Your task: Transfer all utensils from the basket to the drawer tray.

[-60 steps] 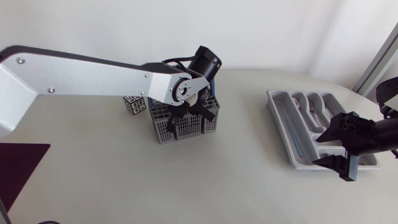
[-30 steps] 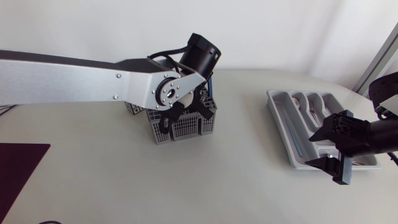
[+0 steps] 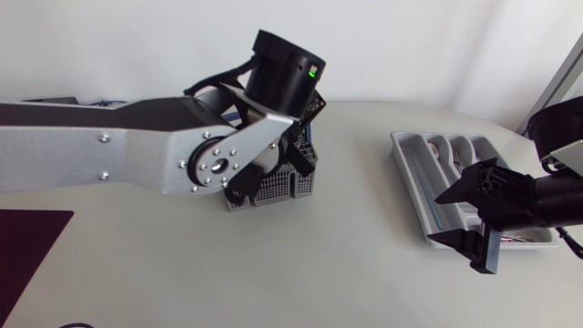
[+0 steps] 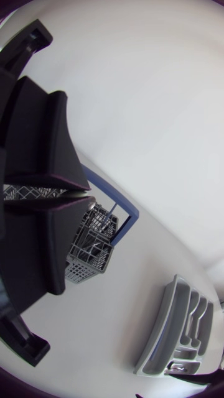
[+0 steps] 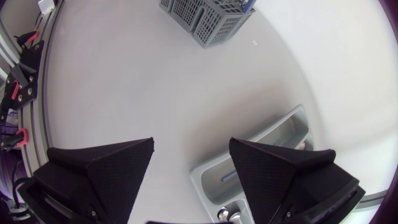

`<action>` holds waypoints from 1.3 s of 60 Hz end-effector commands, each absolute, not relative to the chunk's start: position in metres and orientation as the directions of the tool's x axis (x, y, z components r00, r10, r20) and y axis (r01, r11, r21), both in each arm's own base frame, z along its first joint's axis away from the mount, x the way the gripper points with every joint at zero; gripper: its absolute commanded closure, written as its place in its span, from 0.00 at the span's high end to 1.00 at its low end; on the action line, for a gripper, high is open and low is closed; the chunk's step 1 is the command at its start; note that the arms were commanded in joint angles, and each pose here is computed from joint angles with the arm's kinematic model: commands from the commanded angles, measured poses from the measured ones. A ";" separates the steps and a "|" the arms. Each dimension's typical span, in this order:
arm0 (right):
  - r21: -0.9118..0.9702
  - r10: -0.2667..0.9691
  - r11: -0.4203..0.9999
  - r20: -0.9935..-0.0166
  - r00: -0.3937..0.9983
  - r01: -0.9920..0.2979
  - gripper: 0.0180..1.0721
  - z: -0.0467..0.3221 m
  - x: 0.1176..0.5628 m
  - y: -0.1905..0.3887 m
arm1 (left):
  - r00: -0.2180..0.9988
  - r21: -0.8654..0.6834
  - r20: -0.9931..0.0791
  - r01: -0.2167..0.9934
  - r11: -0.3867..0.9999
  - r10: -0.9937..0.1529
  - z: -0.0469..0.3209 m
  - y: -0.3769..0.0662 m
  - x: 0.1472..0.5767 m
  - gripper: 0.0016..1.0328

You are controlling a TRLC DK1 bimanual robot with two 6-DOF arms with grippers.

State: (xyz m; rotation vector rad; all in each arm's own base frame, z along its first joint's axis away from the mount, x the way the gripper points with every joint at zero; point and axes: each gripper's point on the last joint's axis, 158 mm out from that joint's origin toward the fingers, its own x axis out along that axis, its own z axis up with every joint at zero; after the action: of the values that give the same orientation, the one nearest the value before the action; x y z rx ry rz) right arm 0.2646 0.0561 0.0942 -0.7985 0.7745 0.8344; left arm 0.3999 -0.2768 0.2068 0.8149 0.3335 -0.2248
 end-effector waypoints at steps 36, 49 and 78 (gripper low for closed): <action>-0.101 0.639 0.584 -0.556 0.532 -0.806 0.83 0.191 0.298 0.194 | 0.625 0.044 -0.553 0.682 0.730 -0.551 0.237 -0.343 0.347 0.03; -0.069 0.668 0.582 -0.528 0.525 -0.810 0.82 0.197 0.313 0.217 | 0.465 -0.148 -0.617 0.724 0.674 -0.635 0.220 -0.352 0.342 0.03; -0.067 0.673 0.557 -0.548 0.496 -0.828 0.39 0.184 0.328 0.239 | 0.380 -0.256 -0.619 0.730 0.634 -0.687 0.219 -0.355 0.338 0.03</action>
State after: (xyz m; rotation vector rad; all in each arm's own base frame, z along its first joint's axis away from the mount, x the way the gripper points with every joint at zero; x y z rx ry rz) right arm 0.3237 0.2322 0.1791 -0.3551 0.5125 0.9298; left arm 0.3333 -0.3523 0.2071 0.0974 0.7681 -0.9049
